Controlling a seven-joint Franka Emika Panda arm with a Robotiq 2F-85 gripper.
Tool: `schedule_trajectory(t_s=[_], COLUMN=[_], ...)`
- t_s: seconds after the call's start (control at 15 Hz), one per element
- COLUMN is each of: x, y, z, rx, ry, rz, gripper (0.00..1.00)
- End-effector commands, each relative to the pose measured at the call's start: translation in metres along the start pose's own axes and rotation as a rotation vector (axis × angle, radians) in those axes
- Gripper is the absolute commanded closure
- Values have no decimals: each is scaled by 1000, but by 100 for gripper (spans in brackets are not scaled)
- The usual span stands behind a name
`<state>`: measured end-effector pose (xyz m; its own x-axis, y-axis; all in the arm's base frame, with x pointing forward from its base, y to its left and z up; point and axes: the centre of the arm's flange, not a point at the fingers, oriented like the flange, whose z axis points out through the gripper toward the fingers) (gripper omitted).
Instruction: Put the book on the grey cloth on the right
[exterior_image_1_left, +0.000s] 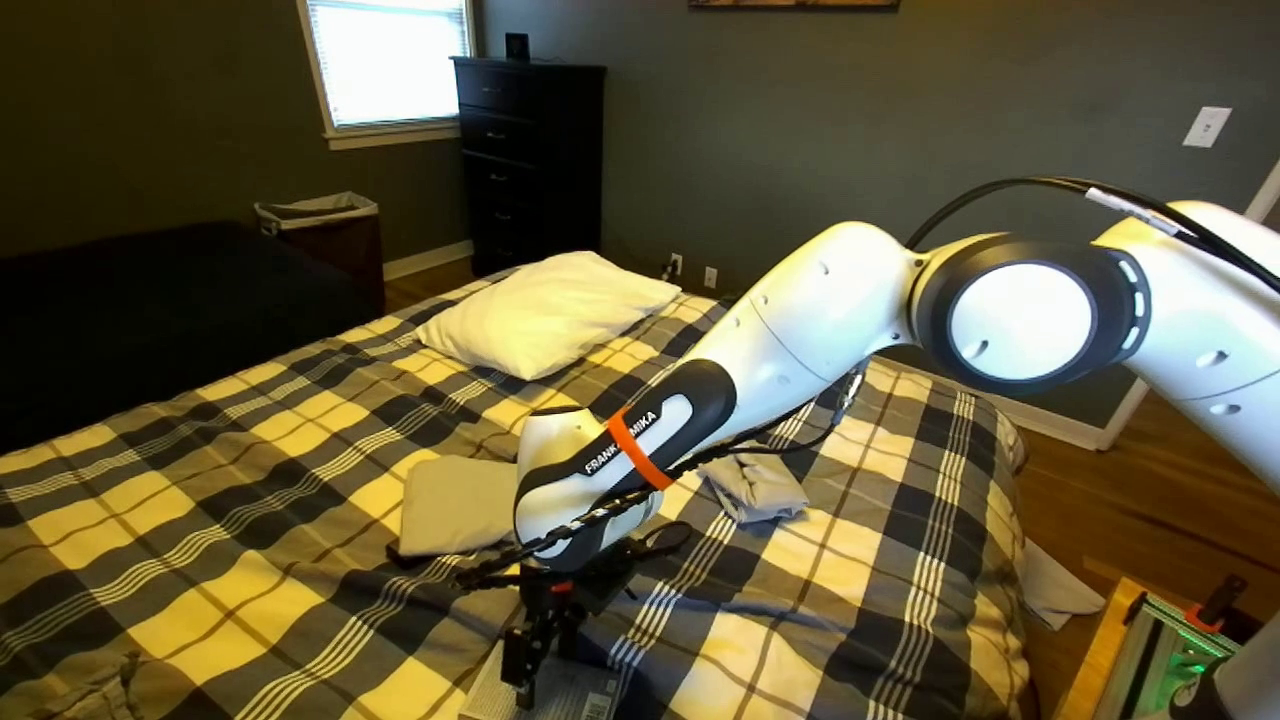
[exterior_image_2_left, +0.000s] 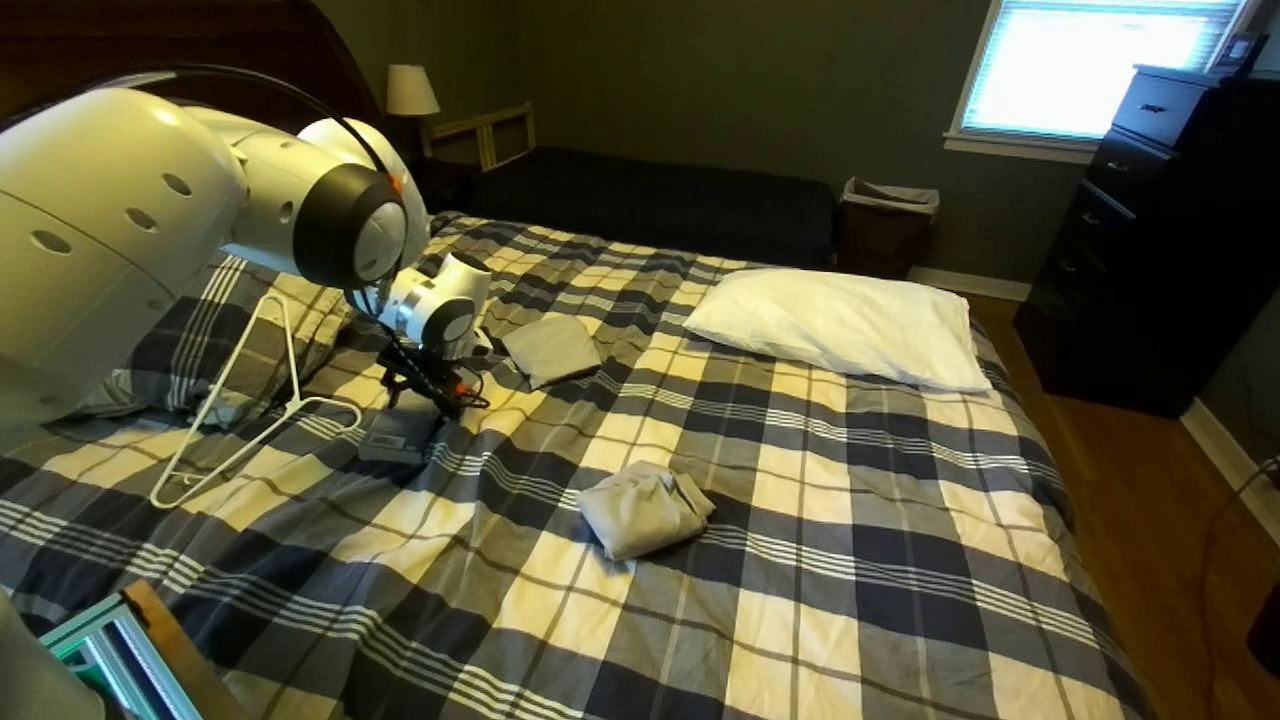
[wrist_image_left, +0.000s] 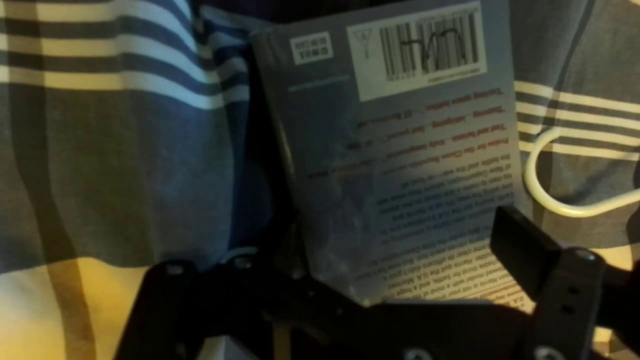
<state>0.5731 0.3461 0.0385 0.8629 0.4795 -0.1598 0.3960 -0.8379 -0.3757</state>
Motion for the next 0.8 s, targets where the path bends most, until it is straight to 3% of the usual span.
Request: schedule_trajectory(t_s=[0.0, 0.27, 0.4, 0.73], x=[22, 22, 23, 32], y=[10, 14, 8, 12], z=[29, 37, 33, 45], rx=[-3, -75, -41, 129], ry=[-74, -65, -99, -219], rz=[5, 33, -14, -178], gripper=[0, 0, 0, 0])
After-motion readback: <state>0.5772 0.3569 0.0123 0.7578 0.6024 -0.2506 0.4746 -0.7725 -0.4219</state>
